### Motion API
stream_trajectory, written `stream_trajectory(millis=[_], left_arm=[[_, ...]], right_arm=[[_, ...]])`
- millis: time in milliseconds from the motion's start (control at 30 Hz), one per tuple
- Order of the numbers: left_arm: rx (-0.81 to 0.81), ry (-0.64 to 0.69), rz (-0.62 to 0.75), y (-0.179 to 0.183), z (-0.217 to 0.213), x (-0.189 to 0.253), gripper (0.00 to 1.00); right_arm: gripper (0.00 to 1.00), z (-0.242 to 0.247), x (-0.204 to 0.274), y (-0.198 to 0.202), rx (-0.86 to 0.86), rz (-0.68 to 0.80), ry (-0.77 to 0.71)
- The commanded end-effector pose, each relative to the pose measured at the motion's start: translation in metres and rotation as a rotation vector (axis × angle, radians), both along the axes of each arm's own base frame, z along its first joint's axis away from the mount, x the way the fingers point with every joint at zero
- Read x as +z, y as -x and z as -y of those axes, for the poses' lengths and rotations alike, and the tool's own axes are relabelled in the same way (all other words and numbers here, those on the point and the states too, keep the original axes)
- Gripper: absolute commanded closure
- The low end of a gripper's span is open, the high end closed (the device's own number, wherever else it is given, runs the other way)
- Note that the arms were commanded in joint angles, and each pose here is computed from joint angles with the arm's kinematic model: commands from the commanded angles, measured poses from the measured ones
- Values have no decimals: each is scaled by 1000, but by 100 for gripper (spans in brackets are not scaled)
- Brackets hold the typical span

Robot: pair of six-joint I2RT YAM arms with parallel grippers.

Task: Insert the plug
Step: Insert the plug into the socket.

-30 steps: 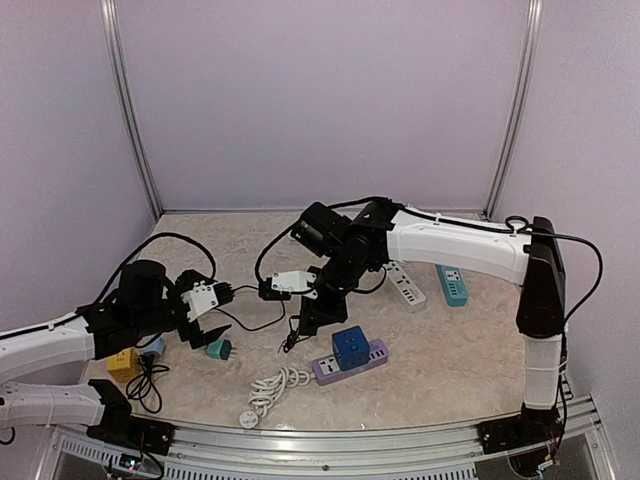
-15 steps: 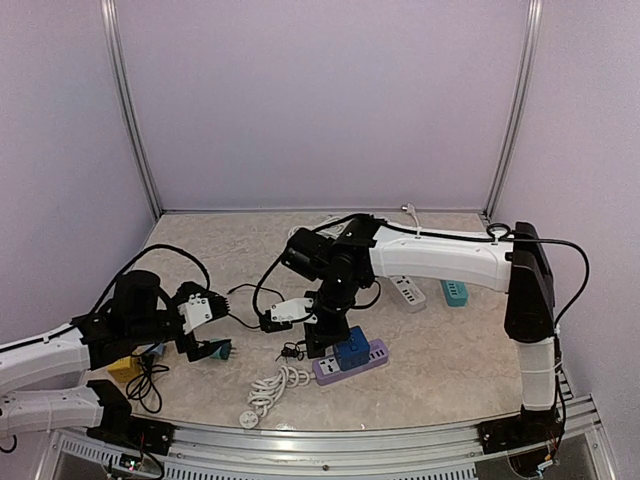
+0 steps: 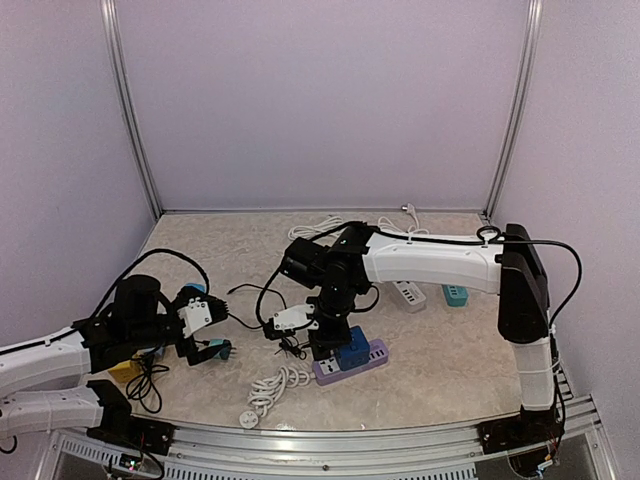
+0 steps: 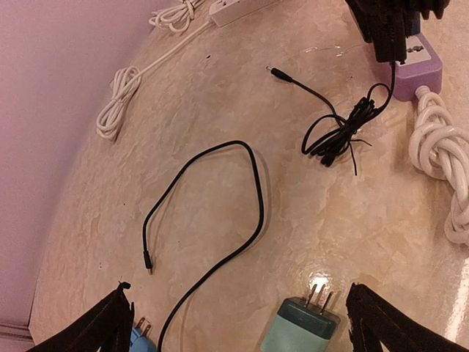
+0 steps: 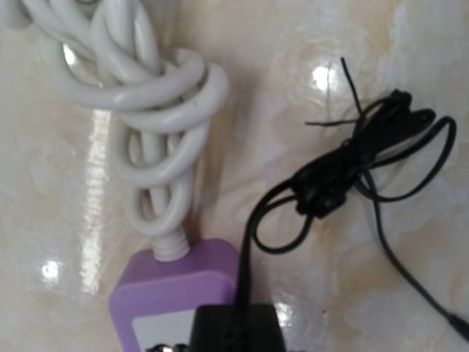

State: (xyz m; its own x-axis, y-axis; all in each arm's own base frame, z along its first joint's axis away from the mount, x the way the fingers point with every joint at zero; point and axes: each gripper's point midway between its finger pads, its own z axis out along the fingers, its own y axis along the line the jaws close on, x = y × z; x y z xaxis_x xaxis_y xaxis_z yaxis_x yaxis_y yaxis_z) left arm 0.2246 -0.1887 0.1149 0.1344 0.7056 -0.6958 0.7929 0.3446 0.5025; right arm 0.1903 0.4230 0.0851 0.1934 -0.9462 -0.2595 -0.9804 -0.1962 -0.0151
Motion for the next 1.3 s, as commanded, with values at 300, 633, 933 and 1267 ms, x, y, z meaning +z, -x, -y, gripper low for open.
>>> stream_trajectory(millis=[300, 633, 933, 1267], left_arm=[[-50, 167, -20, 6, 23, 37, 2], [-117, 447, -158, 34, 65, 65, 4], [-130, 483, -192, 42, 67, 59, 8], [-244, 618, -135, 80, 79, 47, 13]], right_arm=[[100, 10, -3, 12, 22, -28, 60], [100, 22, -33, 5, 17, 3, 135], [100, 17, -38, 8, 19, -33, 122], [100, -2, 40, 4, 15, -125, -199]])
